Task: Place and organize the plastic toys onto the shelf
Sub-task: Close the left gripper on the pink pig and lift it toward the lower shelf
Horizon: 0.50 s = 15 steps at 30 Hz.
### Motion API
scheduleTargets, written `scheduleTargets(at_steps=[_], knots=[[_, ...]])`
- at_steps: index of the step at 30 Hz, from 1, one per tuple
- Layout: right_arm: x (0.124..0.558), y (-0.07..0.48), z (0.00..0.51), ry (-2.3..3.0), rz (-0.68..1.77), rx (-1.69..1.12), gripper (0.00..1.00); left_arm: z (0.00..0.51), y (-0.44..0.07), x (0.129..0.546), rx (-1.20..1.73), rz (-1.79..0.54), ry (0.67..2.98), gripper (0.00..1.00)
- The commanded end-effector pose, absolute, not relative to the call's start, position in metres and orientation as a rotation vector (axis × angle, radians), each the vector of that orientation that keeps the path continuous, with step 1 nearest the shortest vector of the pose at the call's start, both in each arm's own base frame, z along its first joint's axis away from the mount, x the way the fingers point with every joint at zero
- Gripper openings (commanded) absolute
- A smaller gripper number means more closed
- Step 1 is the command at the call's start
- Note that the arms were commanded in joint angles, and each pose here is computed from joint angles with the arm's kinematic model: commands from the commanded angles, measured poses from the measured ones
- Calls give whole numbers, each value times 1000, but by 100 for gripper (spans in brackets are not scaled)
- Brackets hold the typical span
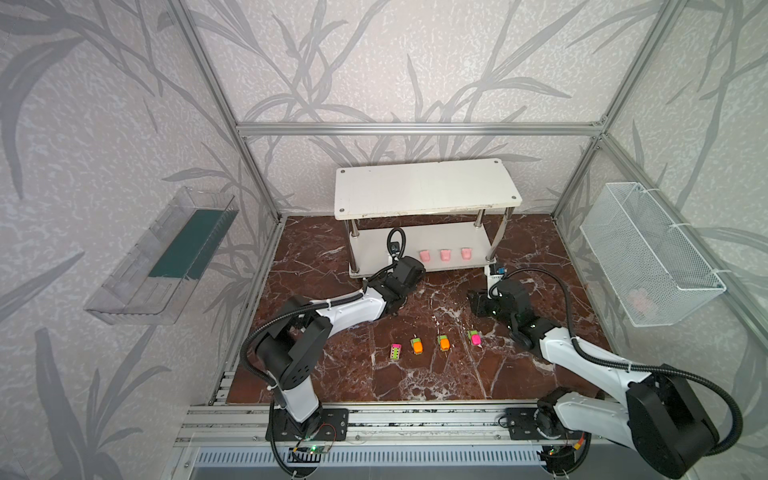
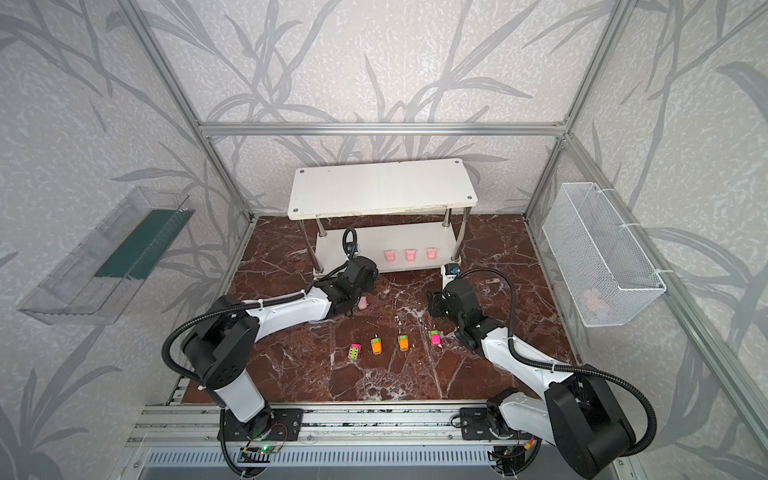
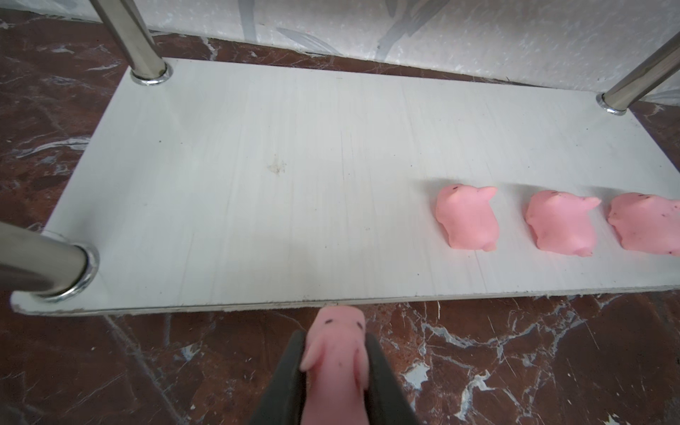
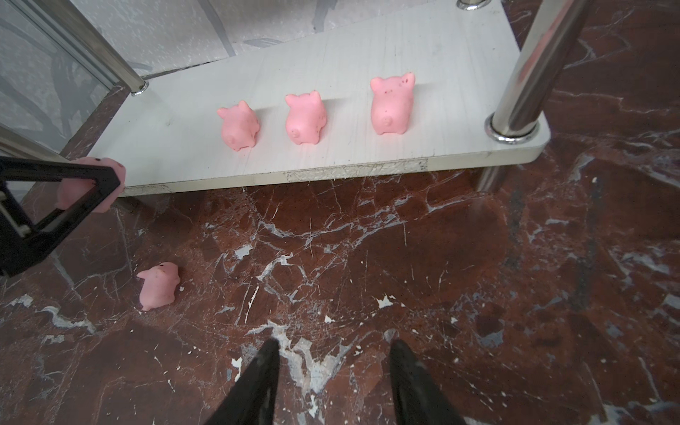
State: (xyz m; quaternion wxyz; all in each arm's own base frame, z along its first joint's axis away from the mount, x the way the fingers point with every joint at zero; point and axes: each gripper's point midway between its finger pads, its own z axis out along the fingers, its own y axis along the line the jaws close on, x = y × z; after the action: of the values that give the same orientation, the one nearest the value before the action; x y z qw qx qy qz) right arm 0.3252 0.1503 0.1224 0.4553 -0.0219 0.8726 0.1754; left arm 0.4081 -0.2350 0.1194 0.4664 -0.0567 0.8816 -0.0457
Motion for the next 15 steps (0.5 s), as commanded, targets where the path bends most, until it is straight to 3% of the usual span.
scheduleTargets(at_steps=[1, 15], knots=[[324, 148, 125, 2140, 445, -42, 49, 132, -240, 422, -138, -89, 2103, 24], [323, 143, 126, 2136, 447, -29, 49, 120, -246, 447, -133, -71, 2039, 24]])
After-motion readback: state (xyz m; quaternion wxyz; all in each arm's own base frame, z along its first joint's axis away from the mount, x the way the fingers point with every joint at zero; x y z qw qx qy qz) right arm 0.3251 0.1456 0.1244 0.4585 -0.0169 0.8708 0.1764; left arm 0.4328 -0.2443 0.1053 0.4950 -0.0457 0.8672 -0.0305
